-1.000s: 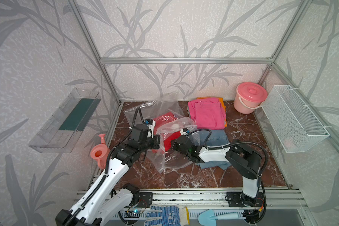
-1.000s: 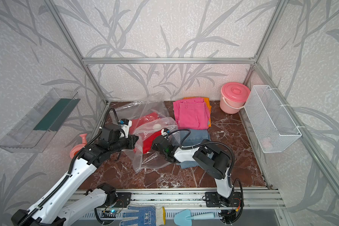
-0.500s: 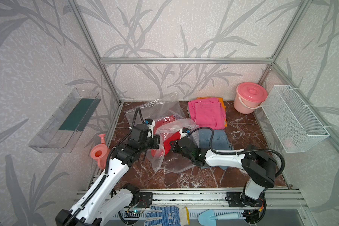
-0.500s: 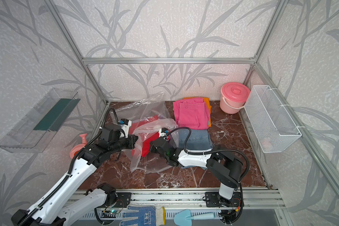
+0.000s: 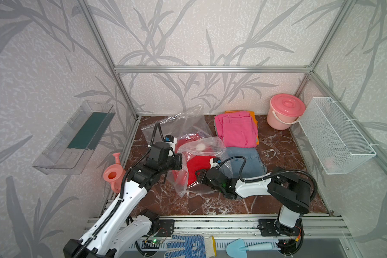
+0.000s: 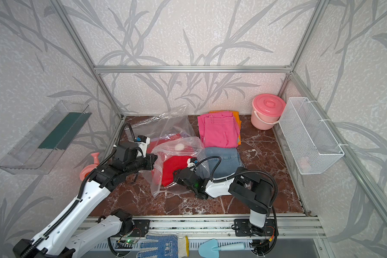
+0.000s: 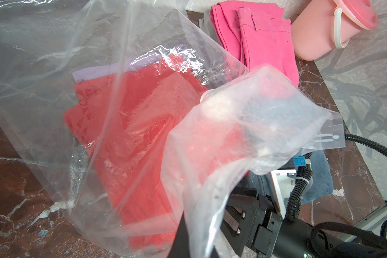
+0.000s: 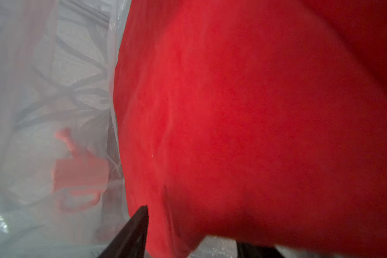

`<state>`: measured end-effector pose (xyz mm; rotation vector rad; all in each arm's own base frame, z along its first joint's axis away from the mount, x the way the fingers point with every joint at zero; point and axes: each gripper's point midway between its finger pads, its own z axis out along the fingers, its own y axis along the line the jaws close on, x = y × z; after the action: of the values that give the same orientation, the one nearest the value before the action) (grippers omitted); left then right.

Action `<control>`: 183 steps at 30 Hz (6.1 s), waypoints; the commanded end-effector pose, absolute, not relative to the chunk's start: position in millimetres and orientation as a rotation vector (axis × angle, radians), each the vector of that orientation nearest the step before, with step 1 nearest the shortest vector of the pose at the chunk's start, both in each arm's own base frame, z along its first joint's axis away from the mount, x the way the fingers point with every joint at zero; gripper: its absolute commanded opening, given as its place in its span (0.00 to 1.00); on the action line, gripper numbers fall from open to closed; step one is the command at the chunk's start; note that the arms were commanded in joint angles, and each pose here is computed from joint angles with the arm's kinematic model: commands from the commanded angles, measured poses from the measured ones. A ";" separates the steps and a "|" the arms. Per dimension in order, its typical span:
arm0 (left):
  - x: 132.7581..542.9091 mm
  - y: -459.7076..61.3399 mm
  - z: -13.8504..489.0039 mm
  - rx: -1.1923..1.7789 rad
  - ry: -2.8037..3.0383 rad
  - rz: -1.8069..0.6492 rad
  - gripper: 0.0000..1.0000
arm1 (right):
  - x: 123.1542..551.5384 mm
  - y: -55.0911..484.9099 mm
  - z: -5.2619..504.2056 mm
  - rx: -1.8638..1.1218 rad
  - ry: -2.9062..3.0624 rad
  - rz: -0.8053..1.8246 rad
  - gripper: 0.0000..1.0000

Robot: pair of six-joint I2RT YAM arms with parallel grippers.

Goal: Take the trousers out of the vacuum bag
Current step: Take out the trousers from the vacuum bag, then place the trousers at the center of the board.

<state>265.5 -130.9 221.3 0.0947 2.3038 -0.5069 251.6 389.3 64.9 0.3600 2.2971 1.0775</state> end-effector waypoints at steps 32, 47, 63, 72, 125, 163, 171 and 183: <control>264.8 -125.5 215.6 0.096 2.313 -0.460 0.00 | 298.4 441.7 181.0 0.243 1.941 1.376 0.08; 266.1 -122.5 215.7 0.083 2.312 -0.440 0.00 | 279.6 415.4 212.0 0.126 1.937 1.250 0.05; 265.2 -120.9 213.9 0.073 2.318 -0.433 0.00 | 260.4 403.1 246.2 0.096 1.923 1.194 0.03; 267.3 -117.2 212.8 0.062 2.316 -0.404 0.00 | 232.6 391.4 270.2 0.022 1.910 1.172 0.03; 268.4 -117.9 204.6 0.055 2.358 -0.394 0.00 | 152.6 371.3 339.6 -0.151 1.877 1.176 0.01; 270.5 -114.9 198.6 0.046 2.381 -0.363 0.00 | 231.3 218.6 548.1 -0.146 1.579 0.962 0.00; 269.5 -114.4 198.8 0.047 2.378 -0.363 0.00 | 268.3 163.4 528.4 0.007 1.630 0.805 0.00; 269.9 -109.7 204.6 0.028 2.345 -0.347 0.00 | 285.3 120.7 457.5 0.173 1.748 0.709 0.00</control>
<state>270.1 -115.2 202.2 0.0408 2.3636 -0.3737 287.9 121.5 425.3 0.1795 1.8869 0.6523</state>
